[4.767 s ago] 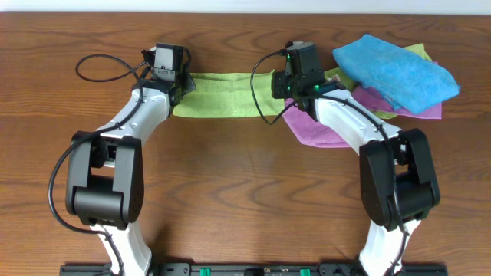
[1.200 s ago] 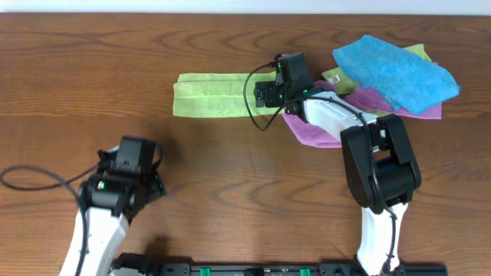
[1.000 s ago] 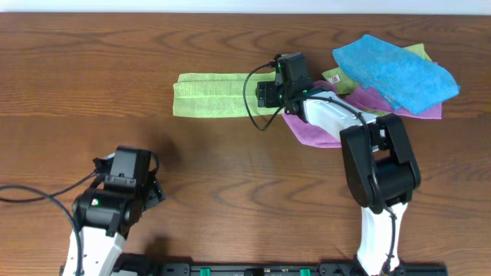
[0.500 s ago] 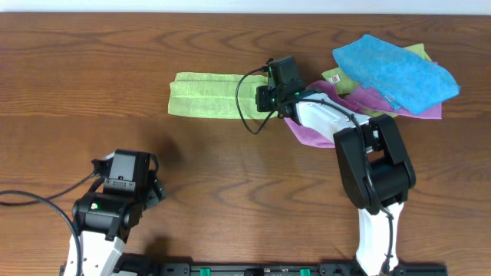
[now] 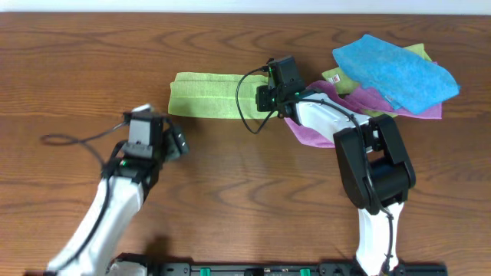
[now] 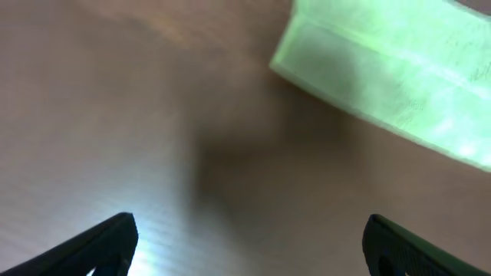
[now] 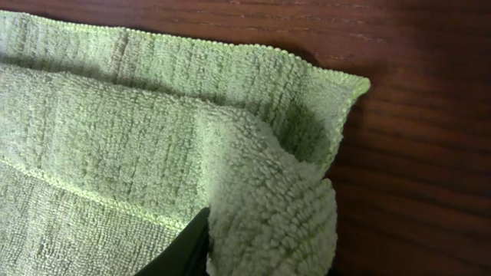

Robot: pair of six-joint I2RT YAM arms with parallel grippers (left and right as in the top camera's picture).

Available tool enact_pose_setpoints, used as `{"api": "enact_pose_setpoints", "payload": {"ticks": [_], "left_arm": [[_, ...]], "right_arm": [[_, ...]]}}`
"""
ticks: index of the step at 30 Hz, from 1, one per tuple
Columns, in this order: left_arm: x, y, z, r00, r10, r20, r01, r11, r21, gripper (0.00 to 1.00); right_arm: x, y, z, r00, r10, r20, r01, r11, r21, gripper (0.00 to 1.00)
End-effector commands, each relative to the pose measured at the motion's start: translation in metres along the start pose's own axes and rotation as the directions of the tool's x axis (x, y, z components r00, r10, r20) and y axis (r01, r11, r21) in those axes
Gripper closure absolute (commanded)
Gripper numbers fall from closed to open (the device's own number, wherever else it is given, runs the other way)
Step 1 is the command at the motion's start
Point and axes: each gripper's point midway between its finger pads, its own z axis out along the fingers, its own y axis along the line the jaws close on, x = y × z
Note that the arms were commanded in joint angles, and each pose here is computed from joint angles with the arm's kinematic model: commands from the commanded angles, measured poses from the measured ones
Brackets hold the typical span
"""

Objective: Fold the cloth

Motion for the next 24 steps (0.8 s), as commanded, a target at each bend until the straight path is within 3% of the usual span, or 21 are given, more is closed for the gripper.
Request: {"api": "enact_pose_setpoints", "payload": {"ticks": [1, 7, 13, 15, 16, 24], "left_arm": [[-0.008, -0.02, 0.018, 0.999, 0.048, -0.018, -0.046, 0.996, 0.073, 0.05], [-0.051, -0.051, 0.052, 0.991, 0.134, 0.005, -0.133, 0.985, 0.107, 0.05], [-0.098, -0.072, 0.066, 0.991, 0.133, 0.018, -0.134, 0.985, 0.111, 0.03], [-0.099, -0.074, 0.074, 0.991, 0.133, 0.009, -0.133, 0.985, 0.11, 0.0], [-0.096, -0.073, 0.08, 0.991, 0.133, -0.004, -0.132, 0.986, 0.105, 0.04], [-0.062, -0.065, 0.122, 0.984, 0.141, -0.111, -0.131, 0.987, 0.096, 0.07]], "right_arm": [[0.014, -0.007, 0.011, 0.999, 0.008, -0.036, -0.007, 1.0, 0.028, 0.75], [0.014, -0.007, 0.011, 0.999, 0.008, -0.036, -0.007, 1.0, 0.028, 0.75], [0.014, -0.007, 0.011, 0.999, 0.005, -0.037, -0.004, 1.0, 0.028, 0.75], [0.014, -0.007, 0.011, 0.999, 0.005, -0.037, -0.004, 1.0, 0.028, 0.75], [0.014, -0.007, 0.011, 0.999, 0.005, -0.037, -0.004, 1.0, 0.028, 0.75], [0.014, -0.007, 0.011, 0.999, 0.005, -0.036, -0.004, 1.0, 0.028, 0.75]]}}
